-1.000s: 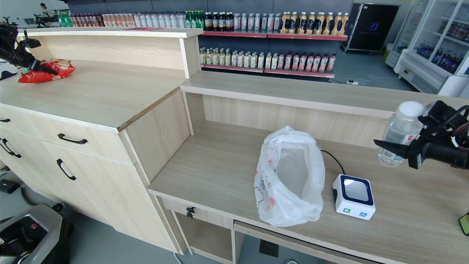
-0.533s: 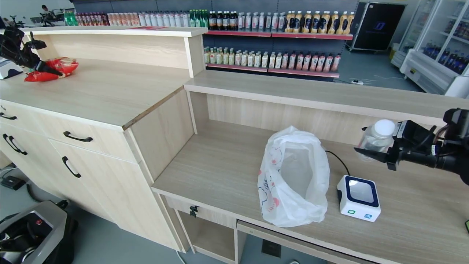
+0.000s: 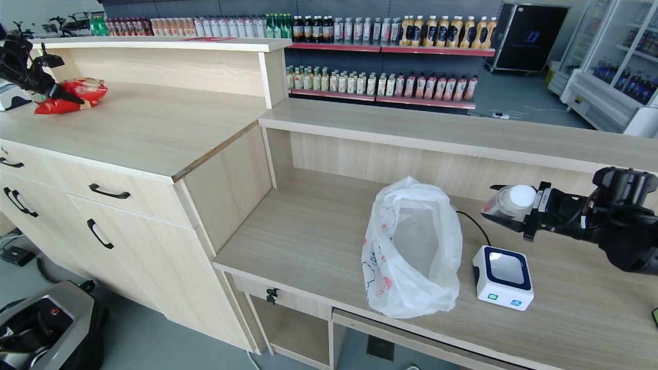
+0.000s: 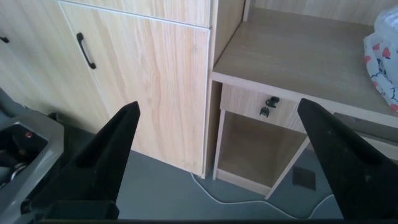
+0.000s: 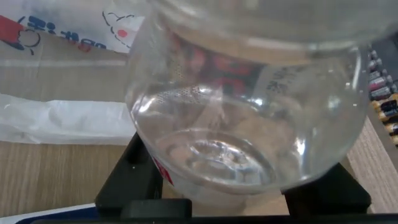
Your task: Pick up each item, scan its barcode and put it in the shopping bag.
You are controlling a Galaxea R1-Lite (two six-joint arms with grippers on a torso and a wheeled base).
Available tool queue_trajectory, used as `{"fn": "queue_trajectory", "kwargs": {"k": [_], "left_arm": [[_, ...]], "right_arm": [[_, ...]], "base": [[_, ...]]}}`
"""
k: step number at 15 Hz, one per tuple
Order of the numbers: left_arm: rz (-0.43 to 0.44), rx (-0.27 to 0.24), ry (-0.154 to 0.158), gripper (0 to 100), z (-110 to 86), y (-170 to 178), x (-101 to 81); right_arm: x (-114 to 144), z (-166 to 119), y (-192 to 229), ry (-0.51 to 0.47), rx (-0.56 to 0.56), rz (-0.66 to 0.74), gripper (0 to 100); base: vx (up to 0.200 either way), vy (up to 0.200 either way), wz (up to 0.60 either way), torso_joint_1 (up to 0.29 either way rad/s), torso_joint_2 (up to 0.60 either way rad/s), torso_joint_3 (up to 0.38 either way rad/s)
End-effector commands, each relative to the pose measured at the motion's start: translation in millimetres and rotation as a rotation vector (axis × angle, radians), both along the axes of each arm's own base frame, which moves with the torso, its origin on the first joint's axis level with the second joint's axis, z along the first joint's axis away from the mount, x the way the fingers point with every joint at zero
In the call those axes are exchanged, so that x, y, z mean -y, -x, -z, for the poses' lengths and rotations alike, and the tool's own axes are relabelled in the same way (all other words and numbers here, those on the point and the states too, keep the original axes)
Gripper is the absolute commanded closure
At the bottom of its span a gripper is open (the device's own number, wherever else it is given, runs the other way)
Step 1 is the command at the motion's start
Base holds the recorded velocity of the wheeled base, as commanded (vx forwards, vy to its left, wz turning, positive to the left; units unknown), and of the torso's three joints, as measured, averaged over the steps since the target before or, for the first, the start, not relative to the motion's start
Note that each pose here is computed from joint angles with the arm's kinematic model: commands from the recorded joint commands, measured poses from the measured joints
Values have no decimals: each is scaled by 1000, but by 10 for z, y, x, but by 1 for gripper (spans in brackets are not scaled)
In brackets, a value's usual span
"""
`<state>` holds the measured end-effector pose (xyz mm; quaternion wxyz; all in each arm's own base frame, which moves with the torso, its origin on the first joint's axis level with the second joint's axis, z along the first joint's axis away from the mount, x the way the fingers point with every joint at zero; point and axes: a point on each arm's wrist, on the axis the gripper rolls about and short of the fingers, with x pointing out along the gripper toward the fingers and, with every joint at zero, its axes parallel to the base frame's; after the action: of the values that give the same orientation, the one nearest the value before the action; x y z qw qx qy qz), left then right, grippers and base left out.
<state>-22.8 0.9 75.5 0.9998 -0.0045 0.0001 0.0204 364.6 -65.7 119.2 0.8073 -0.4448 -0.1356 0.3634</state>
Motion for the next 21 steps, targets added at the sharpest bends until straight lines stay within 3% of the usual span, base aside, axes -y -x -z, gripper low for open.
{"fn": "queue_trajectory", "kwargs": {"k": [1, 6, 21], "left_arm": [[-1, 0, 0, 0, 0, 0, 0], [-1, 0, 0, 0, 0, 0, 0], [-1, 0, 0, 0, 0, 0, 0]], "right_arm": [[-7, 241, -100, -7, -24, -18, 100], [-12, 439, -152, -19, -45, -69, 100], [-19, 530, -318, 24, 9, -83, 100]], "base": [[0, 0, 0, 0, 0, 0], [0, 0, 0, 0, 0, 0], [0, 0, 0, 0, 0, 0]]}}
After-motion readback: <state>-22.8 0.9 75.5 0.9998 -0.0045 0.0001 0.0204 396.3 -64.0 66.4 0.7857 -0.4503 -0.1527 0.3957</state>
